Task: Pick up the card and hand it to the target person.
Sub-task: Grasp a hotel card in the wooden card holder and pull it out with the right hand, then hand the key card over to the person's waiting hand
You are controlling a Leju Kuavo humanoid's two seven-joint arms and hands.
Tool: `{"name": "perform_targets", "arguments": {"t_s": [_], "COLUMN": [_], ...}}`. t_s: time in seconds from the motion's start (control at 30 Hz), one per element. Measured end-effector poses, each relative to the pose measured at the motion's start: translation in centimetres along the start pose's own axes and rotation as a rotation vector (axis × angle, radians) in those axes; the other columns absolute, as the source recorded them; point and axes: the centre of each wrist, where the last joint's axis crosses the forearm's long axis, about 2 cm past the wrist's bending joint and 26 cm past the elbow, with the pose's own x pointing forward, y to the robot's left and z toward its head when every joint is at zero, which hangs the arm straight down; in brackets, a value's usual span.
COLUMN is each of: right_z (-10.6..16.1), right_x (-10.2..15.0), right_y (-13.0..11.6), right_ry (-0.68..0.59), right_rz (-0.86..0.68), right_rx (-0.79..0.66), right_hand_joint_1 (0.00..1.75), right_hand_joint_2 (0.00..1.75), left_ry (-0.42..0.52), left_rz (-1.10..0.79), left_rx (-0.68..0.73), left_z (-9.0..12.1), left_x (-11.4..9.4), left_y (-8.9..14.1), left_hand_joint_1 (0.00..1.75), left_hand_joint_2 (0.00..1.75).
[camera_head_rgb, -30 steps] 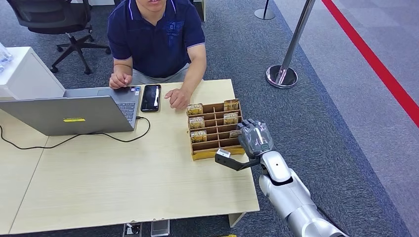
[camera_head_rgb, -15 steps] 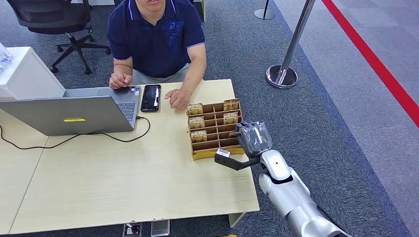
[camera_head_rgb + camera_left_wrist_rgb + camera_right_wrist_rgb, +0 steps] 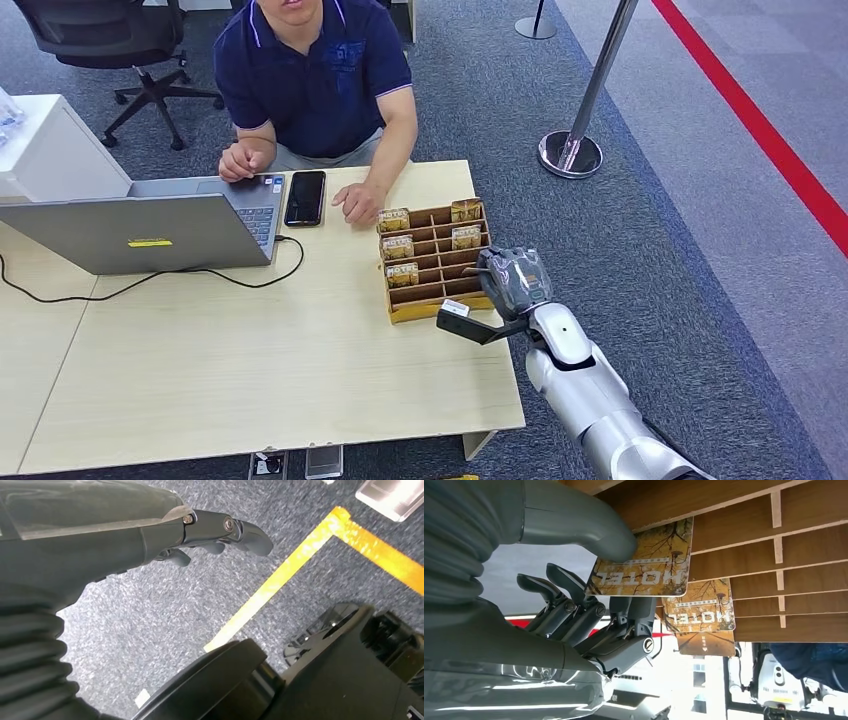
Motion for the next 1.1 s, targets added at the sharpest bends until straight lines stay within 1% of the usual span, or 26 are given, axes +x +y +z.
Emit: {"name": "perform_targets", "arguments": {"t_s": [0.23,0.4,0.6,0.83,0.97,1.1], "right_z": [0.0,-0.4,-1.3,-2.0,-2.5,-3.3], "right_x": [0.0,-0.1,-0.5,-1.4,-1.6,-1.4], "right_y": [0.0,-0.9,-3.4,-6.5,-8.0,-9.0], "right_ry": [-0.009,-0.014,-0.010,-0.018,-0.036,-0.065], "right_rz": [-0.094,-0.169,-0.241,-0.261,-0.275,-0.289], "right_rx": [-0.001,-0.053,-0.194,-0.336,-0.395,-0.420], "right_hand_joint_1": [1.75,1.75,1.75,1.75,1.75,1.75], "right_hand_joint_2": [1.75,1.75,1.75,1.75,1.75,1.75], "left_ry": [-0.004,-0.010,-0.014,-0.016,-0.017,-0.017], "left_rz": [0.003,0.005,0.006,-0.003,-0.007,-0.011], "left_rx": [0.014,0.021,0.025,0.026,0.027,0.032], "left_z": [0.0,-0.1,-0.1,-0.1,-0.1,-0.1], "left_x": [0.1,0.4,0.6,0.7,0.8,0.9], "left_y": [0.1,0.5,0.6,0.7,0.8,0.8], "left_hand_joint_1": [0.00,0.00,0.00,0.00,0.00,0.00], "left_hand_joint_2": [1.75,1.75,1.75,1.75,1.75,1.75]}}
